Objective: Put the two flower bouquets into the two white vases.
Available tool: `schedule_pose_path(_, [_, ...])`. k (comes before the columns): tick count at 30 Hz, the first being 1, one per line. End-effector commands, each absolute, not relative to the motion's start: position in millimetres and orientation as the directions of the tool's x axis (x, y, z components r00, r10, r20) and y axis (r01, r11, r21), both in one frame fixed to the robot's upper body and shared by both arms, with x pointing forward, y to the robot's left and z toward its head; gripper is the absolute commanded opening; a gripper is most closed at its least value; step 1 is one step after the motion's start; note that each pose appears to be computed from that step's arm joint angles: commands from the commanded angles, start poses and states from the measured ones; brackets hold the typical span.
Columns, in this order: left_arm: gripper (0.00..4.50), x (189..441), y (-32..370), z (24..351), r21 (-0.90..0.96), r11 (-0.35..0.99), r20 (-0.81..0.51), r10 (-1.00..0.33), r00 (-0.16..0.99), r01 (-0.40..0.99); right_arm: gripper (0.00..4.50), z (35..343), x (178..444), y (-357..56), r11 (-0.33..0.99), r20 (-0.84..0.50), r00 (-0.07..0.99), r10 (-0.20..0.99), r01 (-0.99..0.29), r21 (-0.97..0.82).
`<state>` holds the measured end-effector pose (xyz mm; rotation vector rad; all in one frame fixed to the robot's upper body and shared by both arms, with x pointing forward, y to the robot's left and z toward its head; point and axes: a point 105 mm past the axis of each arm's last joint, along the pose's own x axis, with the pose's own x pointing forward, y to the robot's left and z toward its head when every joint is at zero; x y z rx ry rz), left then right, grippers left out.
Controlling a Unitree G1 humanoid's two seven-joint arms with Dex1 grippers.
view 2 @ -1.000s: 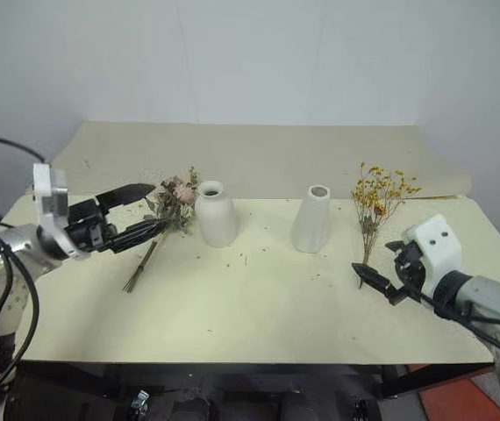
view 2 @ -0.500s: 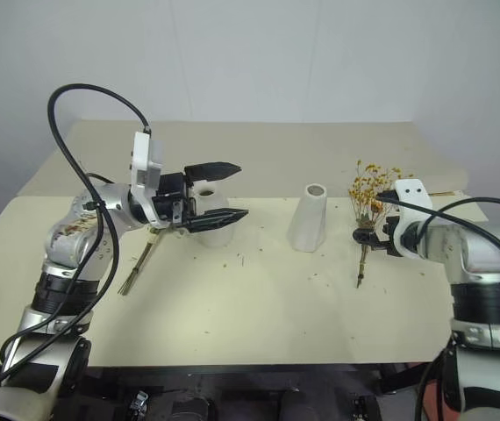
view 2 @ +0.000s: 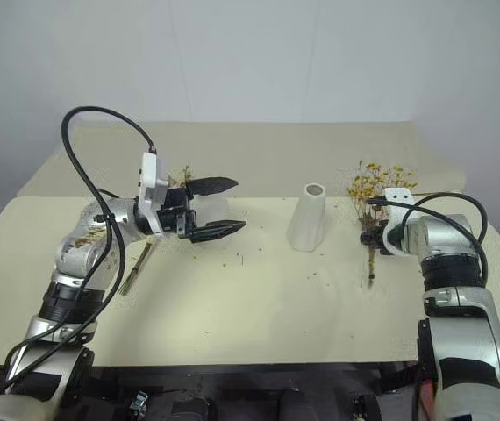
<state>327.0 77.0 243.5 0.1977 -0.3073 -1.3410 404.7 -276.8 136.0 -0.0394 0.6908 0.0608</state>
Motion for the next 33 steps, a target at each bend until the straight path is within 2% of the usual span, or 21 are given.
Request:
schedule_pose_path(1, [4.5,321,82,260,0.371,0.242,0.141,-0.969,0.203,0.897,1.07,155,413,-273,0.995,-0.594,0.802,0.059,-0.096,-0.031])
schedule_pose_path(4, [4.5,322,84,260,0.371,0.258,0.143,-0.965,0.22,0.892,0.14,152,413,-271,0.995,-0.603,0.796,0.061,-0.095,-0.025])
schedule_pose_path(7, [4.5,323,85,261,0.372,0.27,0.148,-0.962,0.231,0.888,0.06,153,415,-270,0.997,-0.597,0.801,0.048,-0.079,-0.026])
schedule_pose_path(10, [4.5,322,87,262,0.371,0.276,0.155,-0.96,0.234,0.887,0.06,166,420,-272,0.998,-0.531,0.847,0.004,-0.04,-0.057])
schedule_pose_path(13, [4.5,323,88,265,0.37,0.289,0.162,-0.956,0.244,0.883,0.06,207,427,-278,0.99,-0.292,0.952,-0.092,0.055,-0.132])
schedule_pose_path(15, [4.5,323,90,266,0.368,0.295,0.166,-0.954,0.25,0.882,0.06,250,423,-277,0.982,-0.013,0.991,-0.134,0.131,-0.133])
schedule_pose_path(18, [4.5,324,92,268,0.362,0.302,0.172,-0.951,0.256,0.882,0.06,302,399,-272,0.941,0.362,0.907,-0.214,0.291,-0.172])
schedule_pose_path(19, [4.5,324,92,268,0.361,0.302,0.172,-0.951,0.256,0.882,0.06,318,389,-264,0.971,0.439,0.879,-0.188,0.235,-0.055])
schedule_pose_path(21, [4.5,324,92,268,0.358,0.299,0.172,-0.952,0.253,0.884,0.06,341,371,-249,0.992,0.555,0.826,-0.099,0.041,0.116])
schedule_pose_path(22, [4.5,324,92,269,0.359,0.297,0.171,-0.953,0.25,0.885,0.06,351,361,-241,0.989,0.62,0.781,-0.076,-0.022,0.148])
schedule_pose_path(24, [4.5,326,91,269,0.361,0.293,0.166,-0.954,0.248,0.885,0.06,362,351,-228,0.987,0.691,0.721,-0.052,-0.069,0.147])
schedule_pose_path(29, [4.5,326,90,269,0.366,0.281,0.157,-0.958,0.239,0.887,0.06,368,349,-203,0.965,0.739,0.674,0.01,-0.2,0.17])
schedule_pose_path(33, [4.5,327,90,270,0.367,0.282,0.159,-0.958,0.239,0.886,0.06,358,358,-185,0.958,0.72,0.691,0.058,-0.241,0.154])
